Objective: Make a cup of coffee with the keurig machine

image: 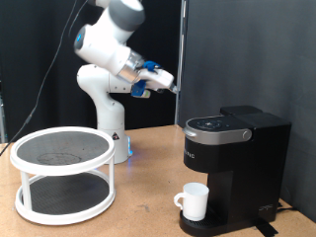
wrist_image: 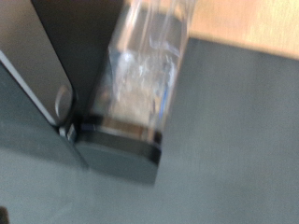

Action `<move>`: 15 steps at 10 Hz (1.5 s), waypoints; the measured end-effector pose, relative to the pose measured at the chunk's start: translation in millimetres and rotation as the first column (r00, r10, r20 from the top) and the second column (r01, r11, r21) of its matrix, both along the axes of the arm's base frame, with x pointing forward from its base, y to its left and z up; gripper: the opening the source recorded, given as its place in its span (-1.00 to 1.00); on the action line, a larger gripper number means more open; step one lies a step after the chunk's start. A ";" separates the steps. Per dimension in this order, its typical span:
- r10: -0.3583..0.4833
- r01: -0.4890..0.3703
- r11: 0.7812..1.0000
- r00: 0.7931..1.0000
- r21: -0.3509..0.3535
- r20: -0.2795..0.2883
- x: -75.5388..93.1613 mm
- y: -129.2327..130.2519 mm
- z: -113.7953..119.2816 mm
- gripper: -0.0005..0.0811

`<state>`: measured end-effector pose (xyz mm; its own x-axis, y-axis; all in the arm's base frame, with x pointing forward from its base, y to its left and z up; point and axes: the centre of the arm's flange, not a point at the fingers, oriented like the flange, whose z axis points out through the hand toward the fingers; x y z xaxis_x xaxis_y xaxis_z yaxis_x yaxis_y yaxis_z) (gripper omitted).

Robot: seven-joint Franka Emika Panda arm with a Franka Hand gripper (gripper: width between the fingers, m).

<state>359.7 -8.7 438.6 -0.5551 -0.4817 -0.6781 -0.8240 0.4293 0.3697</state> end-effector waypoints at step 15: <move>0.123 -0.220 0.725 0.974 -0.652 -0.192 81.7 81.3 86.1 0.81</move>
